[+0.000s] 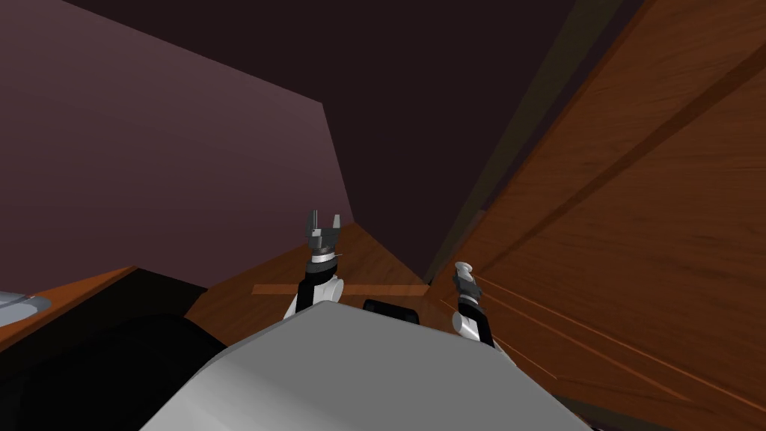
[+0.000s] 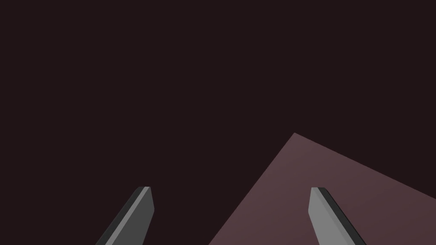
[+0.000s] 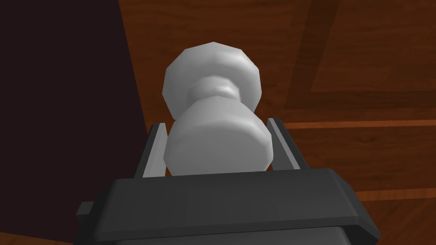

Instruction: Pull the door open

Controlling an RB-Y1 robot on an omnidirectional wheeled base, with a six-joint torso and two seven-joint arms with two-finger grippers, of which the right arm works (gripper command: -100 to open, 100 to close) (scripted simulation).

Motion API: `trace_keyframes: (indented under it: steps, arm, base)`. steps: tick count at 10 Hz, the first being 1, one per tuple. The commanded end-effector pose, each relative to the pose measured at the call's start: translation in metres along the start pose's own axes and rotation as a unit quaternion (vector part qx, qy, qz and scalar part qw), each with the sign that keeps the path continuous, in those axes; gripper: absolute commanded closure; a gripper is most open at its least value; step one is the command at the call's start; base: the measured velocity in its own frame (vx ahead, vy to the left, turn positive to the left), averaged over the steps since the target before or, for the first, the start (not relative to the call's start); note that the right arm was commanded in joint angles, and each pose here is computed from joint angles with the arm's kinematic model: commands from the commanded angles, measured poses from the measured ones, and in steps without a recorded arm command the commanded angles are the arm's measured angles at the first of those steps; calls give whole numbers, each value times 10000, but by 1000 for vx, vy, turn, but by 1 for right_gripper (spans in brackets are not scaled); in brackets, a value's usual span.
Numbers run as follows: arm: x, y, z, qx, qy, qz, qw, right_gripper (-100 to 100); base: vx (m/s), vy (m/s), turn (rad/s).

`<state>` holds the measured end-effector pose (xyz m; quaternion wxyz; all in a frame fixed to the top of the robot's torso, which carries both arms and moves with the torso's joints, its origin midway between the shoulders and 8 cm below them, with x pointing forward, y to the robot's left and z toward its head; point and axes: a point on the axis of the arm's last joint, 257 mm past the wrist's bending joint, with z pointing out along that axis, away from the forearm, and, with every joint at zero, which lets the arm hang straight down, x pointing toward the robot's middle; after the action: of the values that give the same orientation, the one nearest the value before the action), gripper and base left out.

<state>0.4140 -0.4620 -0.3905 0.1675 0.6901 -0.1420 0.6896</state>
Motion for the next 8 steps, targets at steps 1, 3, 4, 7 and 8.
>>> trace_keyframes:
  steps: [1,3,4,7,8]
  arm:
    - [-18,-18,-15,11,-21,8,10000,100]
    - [-18,-18,-15,11,-21,8,10000,100]
    - [-18,-18,-15,11,-21,8,10000,100]
    - [-17,-92,-49,283,-20,55,9996,100]
    - [-12,-116,-58,360,-15,73,9993,100]
  base:
    - [-33,5,14]
    - [-14,5,0]
    - [0,0,0]
    - [-196,-22,112]
    - [-232,4,91]
